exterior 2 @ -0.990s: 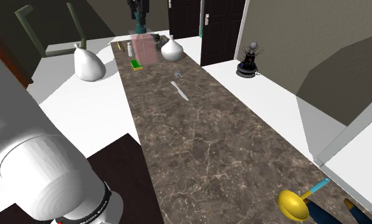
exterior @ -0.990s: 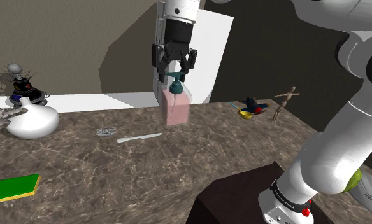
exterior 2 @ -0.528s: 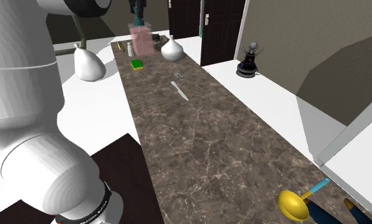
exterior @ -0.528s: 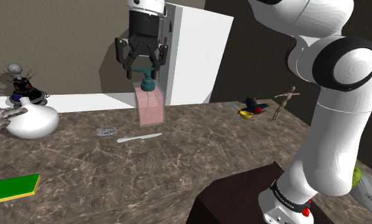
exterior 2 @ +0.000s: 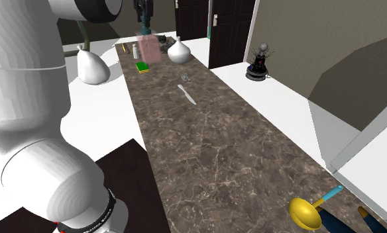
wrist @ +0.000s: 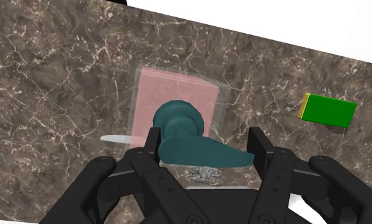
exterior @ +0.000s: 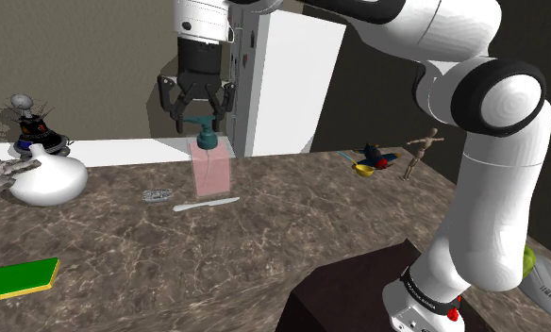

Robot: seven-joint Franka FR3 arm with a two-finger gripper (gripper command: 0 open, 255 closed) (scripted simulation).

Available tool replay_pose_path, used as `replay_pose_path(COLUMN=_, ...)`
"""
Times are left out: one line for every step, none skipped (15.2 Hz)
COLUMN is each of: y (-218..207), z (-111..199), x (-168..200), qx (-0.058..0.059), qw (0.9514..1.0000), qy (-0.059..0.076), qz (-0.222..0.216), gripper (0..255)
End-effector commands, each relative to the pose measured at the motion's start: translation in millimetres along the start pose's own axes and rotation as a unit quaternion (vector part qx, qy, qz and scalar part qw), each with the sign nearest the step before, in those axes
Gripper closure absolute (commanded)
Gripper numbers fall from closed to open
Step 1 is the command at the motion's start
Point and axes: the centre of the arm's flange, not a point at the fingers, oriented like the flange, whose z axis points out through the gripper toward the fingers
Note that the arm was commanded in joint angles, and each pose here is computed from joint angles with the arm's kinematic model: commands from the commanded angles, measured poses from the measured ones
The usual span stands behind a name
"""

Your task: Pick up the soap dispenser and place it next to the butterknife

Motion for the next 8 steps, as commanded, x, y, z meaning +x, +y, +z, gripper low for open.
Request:
replay_pose_path(y=1.0, z=9.9, x=1.5, qx=0.0, qw=1.0, qy=0.0, qz=0.0, gripper=255)
replay_pose_path(y=1.4, z=15.1, x=2.1, qx=0.0, qw=1.0, qy=0.0, qz=0.0, gripper=255)
replay_pose_path(y=1.9, z=20.4, x=2.7, qx=0.0, qw=1.0, qy=0.0, qz=0.0, gripper=255)
replay_pose_path(y=2.3, z=25.6, x=3.3, qx=0.0, qw=1.0, qy=0.0, qz=0.0, gripper=255)
replay_pose_path(y=2.7, z=30.8, x=3.9, qx=0.0, qw=1.0, qy=0.0, qz=0.0, gripper=255)
replay_pose_path(y=3.2, z=36.0, x=4.5, qx=0.0, qw=1.0, qy=0.0, qz=0.0, gripper=255)
replay_pose_path(y=3.6, z=41.3, x=5.1, qx=0.0, qw=1.0, qy=0.0, qz=0.0, gripper=255)
replay_pose_path(y=4.0, z=46.5, x=5.7, qx=0.0, qw=1.0, qy=0.0, qz=0.0, gripper=255)
